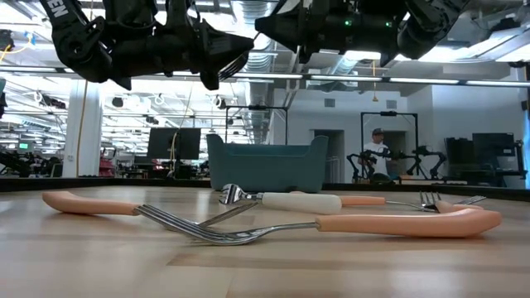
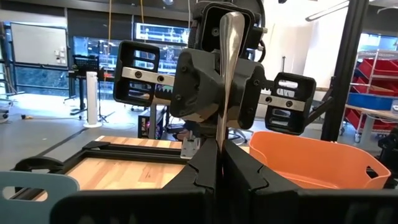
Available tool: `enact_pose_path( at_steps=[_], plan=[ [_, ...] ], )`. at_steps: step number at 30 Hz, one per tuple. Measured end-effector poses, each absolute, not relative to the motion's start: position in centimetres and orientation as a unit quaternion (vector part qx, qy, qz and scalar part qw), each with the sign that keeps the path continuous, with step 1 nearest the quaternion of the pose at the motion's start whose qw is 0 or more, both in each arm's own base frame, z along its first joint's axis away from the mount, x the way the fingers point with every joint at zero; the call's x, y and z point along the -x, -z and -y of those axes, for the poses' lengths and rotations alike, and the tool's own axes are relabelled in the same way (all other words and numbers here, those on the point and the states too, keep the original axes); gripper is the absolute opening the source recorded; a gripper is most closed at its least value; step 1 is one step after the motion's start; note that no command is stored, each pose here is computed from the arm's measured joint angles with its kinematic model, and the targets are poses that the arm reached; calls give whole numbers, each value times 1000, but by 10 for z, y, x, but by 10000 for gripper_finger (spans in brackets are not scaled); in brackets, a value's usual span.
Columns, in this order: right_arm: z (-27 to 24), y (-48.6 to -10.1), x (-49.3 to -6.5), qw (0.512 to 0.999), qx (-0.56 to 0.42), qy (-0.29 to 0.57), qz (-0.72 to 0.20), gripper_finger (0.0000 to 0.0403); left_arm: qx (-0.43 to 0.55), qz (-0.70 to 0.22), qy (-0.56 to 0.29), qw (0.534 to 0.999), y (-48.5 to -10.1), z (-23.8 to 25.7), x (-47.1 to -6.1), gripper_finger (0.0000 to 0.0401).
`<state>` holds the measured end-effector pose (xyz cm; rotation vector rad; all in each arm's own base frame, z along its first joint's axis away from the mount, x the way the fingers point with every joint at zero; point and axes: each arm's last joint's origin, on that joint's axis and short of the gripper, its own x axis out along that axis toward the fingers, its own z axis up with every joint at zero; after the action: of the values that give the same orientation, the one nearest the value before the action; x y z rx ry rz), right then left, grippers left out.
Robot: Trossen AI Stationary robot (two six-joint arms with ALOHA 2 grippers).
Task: Sort silverware by color (type)
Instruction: Put the black fork into the blue bin
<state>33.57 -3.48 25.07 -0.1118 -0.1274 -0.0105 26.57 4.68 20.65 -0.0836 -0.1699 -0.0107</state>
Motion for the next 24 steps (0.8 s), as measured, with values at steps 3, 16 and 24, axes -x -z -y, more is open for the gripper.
enact_pose_path(
  at_steps=[3, 16, 24],
  plan=[
    [35, -251, -336, 996, 54, 5, 63, 36, 42, 85, 5, 995, -207, -47, -266, 0],
    [38, -249, -336, 997, 47, 15, 55, 36, 68, 64, -18, 995, -203, -48, -266, 66],
    [45, -251, -334, 997, 46, 27, 57, 36, 84, 63, -40, 994, -203, -52, -265, 169]
  ],
)
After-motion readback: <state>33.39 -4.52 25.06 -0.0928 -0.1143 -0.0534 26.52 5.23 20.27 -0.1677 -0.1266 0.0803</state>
